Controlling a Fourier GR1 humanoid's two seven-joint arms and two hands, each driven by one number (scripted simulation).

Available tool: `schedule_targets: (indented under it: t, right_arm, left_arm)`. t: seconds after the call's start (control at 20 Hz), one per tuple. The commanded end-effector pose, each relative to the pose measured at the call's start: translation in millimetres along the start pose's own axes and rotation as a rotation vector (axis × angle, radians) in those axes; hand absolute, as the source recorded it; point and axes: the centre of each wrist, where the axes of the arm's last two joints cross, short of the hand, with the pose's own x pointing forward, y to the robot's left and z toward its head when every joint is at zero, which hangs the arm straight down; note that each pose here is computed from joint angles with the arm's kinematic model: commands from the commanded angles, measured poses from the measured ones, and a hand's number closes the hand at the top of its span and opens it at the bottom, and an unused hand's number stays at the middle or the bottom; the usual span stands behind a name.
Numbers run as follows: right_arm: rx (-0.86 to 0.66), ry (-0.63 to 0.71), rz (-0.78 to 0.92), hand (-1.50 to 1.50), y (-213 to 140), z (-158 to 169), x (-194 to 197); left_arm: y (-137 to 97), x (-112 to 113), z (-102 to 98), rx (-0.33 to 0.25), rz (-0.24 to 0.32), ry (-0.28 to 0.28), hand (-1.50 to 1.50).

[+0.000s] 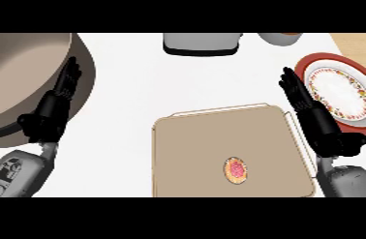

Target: Pick the cupcake from the tray and place it in the plate

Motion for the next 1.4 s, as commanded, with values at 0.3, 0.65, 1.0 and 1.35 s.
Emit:
schedule_targets:
  t: [0.3, 0.65, 1.0, 1.35]
  right_arm:
    - [0.074, -0.122, 0.609, 1.50, -87.4, -28.6, 89.0]
    - [-0.270, -0.234, 0.093, -1.50, -67.8, 6.8, 10.6]
    - [-0.068, -0.170, 0.247, -1.50, -88.3, 31.7, 45.7]
    - [0.268, 0.034, 0.561, -1.50, -86.0, 28.9, 91.7]
  left_arm:
    - [-36.2, -61.3, 58.4, -0.054, 0.198, 0.464, 0.00]
    - [-59.6, -57.1, 75.2, -0.110, 0.313, 0.563, 0.00]
    - [-48.9, -77.6, 94.9, -0.114, 0.307, 0.574, 0.00]
    - [-72.9, -68.7, 102.3, -0.119, 0.290, 0.569, 0.00]
